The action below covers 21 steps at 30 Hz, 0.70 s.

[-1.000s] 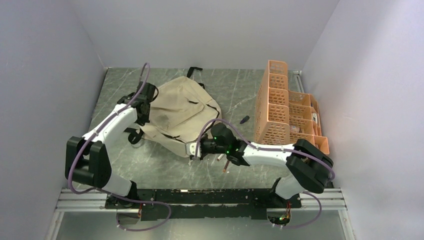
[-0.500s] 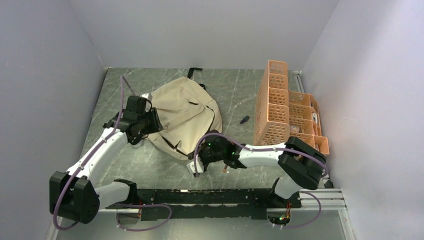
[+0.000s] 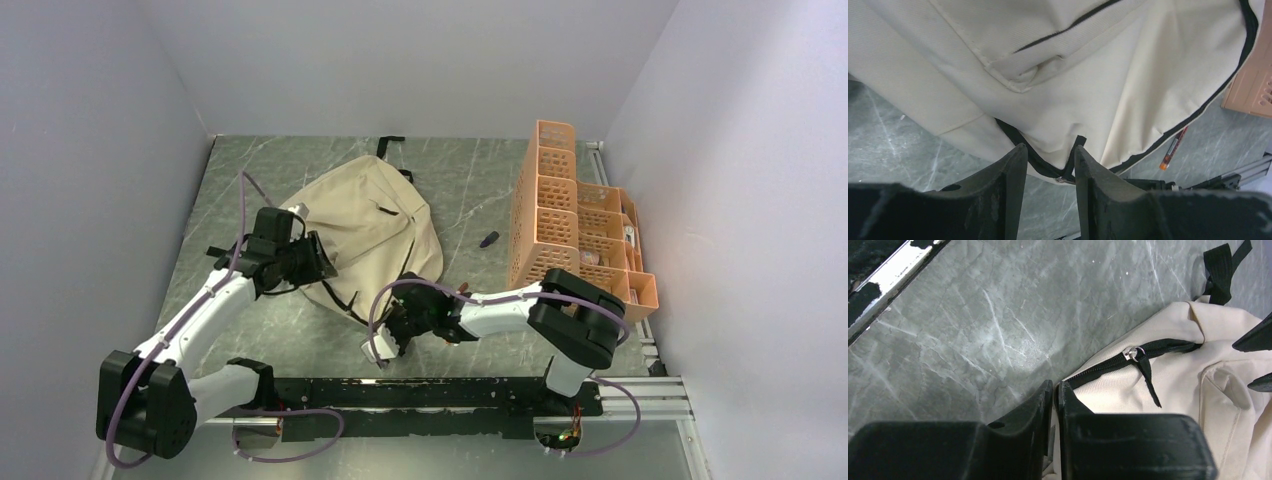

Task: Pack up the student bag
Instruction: Zip the student bag at the center of the board.

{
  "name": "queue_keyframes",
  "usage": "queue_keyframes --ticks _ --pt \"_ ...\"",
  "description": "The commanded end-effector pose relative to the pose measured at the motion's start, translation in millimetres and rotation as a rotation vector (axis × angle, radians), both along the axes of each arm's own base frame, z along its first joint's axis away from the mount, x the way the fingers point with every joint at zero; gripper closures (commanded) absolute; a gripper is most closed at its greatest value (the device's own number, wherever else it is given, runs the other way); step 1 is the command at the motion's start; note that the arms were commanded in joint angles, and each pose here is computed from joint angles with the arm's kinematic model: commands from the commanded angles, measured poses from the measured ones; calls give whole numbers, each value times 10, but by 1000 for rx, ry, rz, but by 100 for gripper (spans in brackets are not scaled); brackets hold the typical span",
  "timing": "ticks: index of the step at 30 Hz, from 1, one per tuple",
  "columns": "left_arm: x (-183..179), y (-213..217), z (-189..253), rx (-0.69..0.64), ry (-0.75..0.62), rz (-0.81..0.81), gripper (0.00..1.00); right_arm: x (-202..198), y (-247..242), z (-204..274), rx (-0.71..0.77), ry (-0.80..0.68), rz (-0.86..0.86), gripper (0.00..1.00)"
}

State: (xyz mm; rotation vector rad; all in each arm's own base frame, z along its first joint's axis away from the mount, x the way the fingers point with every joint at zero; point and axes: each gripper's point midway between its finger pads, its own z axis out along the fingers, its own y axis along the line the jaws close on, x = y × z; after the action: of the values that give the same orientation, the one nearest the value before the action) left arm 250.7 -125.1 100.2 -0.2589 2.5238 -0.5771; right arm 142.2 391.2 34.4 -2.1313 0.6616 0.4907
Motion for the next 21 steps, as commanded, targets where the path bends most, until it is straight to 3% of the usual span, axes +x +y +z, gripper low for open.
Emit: queue_keyframes --ticks 1,4,10,15,21 --pt "-56 -206 63 -90 -40 -116 55 -238 -20 -165 -39 115 12 88" --pt "-70 -383 111 -122 -93 -220 53 -216 -11 -168 -35 122 -8 89" --pt "-108 -666 58 12 -146 -351 48 -230 -4 -162 -31 140 -14 90" --pt "-15 -549 -103 172 -152 -324 48 -249 -21 -181 -41 148 -11 91" --pt "86 -608 -149 182 -194 -341 47 -251 -33 -205 -52 150 -10 91"
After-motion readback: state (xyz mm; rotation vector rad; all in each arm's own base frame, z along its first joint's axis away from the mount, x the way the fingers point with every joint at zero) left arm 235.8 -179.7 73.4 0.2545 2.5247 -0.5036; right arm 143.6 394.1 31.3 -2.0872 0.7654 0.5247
